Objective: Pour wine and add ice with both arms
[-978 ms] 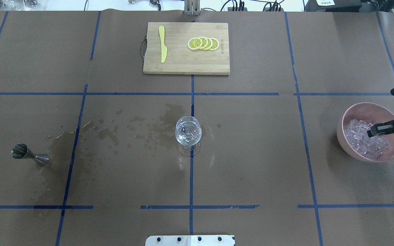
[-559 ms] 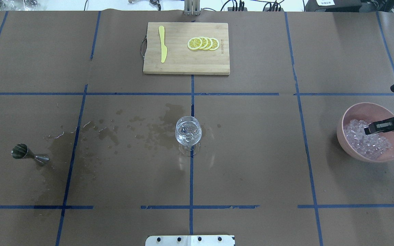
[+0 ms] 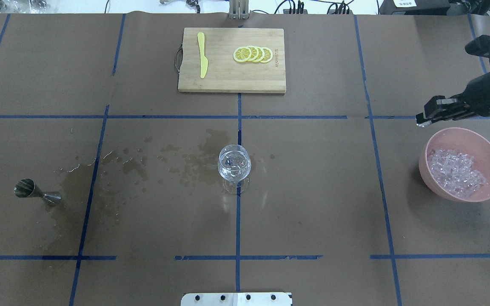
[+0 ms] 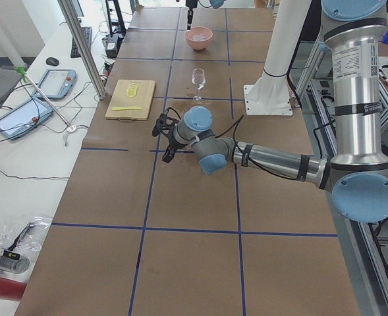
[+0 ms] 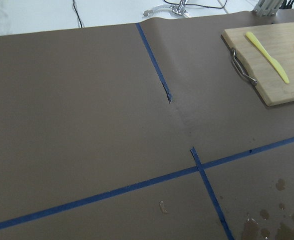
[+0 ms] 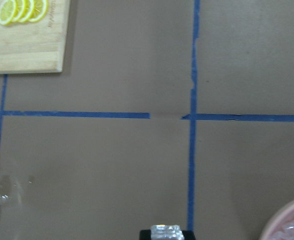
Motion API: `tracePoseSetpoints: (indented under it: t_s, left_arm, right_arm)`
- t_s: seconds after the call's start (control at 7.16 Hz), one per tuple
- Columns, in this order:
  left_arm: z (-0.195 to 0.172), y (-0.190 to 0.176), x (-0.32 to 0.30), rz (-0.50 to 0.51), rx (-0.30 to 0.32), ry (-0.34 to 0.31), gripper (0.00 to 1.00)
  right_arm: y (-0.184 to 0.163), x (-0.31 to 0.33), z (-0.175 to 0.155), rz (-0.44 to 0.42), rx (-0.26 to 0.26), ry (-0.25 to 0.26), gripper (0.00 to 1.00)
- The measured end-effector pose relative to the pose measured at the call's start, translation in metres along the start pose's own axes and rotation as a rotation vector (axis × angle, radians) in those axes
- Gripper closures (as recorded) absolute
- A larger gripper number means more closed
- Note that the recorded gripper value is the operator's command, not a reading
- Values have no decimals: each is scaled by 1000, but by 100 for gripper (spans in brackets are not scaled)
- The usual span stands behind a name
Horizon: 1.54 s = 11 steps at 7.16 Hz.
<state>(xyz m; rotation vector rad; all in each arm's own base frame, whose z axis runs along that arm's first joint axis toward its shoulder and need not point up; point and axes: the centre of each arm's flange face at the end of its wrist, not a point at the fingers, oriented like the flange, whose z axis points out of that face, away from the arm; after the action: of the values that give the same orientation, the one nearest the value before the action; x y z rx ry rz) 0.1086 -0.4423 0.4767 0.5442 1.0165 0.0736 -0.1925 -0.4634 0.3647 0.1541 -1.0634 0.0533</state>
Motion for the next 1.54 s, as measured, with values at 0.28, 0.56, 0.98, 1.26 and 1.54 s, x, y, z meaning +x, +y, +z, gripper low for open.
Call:
tracePoseSetpoints:
  t_s: [0.28,0.56,0.98,1.26,1.54]
  left_arm:
    - [6,-2,-3,80,-88,-50,0]
    - [-17,-14,-19,149,-109,-114,0]
    - [-33,-15,-35,123,-95,-145,0]
    - [-33,-13,-37,120,-98,-146,0]
    - [-33,-13,-36,120,-98,-144,0]
  right_arm:
    - [5,-92,15,84,2,-72,100]
    - [34,-184,47,134,4,-103,100]
    - [90,-317,81,153,37,-28,100]
    - [103,-347,82,155,46,-36,100]
    - [100,-363,89,162,50,-34,100]
